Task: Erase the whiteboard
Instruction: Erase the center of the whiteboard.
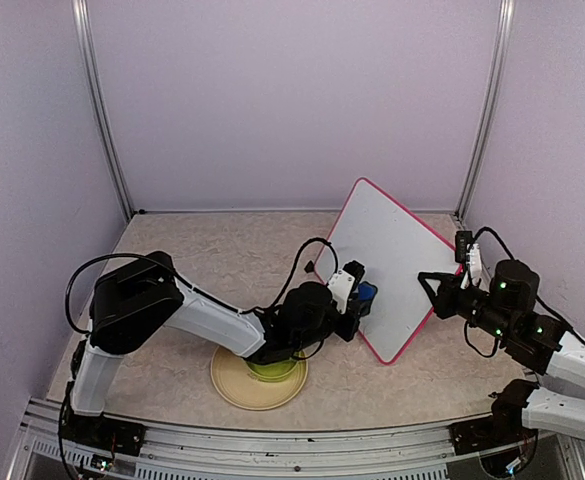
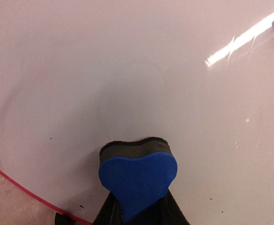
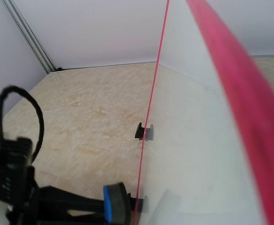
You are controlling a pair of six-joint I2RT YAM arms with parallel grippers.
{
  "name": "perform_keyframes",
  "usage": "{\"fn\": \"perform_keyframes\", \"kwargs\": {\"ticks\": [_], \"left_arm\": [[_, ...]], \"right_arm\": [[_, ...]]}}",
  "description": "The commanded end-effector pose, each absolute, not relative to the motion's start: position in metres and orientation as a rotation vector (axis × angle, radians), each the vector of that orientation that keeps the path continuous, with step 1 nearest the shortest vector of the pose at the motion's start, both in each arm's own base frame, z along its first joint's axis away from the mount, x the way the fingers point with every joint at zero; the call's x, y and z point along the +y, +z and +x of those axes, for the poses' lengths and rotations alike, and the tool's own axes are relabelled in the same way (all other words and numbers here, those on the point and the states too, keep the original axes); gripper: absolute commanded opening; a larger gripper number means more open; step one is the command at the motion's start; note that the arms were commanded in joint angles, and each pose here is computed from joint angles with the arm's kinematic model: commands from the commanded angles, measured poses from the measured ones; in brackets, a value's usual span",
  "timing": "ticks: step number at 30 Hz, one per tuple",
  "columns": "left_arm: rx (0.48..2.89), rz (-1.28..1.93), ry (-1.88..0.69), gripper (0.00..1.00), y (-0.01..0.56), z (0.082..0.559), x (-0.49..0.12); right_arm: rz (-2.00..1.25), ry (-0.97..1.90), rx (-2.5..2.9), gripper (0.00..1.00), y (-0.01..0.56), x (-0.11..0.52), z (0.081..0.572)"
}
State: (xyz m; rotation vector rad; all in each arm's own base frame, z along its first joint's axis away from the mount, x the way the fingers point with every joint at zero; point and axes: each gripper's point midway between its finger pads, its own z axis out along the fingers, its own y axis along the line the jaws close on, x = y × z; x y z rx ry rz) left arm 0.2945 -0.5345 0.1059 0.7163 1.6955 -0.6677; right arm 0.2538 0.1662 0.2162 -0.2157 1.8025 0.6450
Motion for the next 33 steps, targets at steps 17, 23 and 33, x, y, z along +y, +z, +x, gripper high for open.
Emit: {"fn": "perform_keyframes", "kwargs": {"ticks": [17, 23, 33], "left_arm": [[1.763, 0.748, -0.556, 0.00, 0.070, 0.295, -0.534], [1.779, 0.758, -0.536, 0.00, 0.061, 0.286, -0.529], [1.779, 0.760, -0.548, 0.00, 0.057, 0.277, -0.526]], "right_arm": [[-0.248, 0.707, 1.724, 0.00, 0.241, 0.175, 0.252], [-0.244, 0.705, 1.724, 0.00, 0.241, 0.174, 0.251], [-0.237, 0.712, 1.725, 0.00, 0.240, 0.173, 0.251]]}}
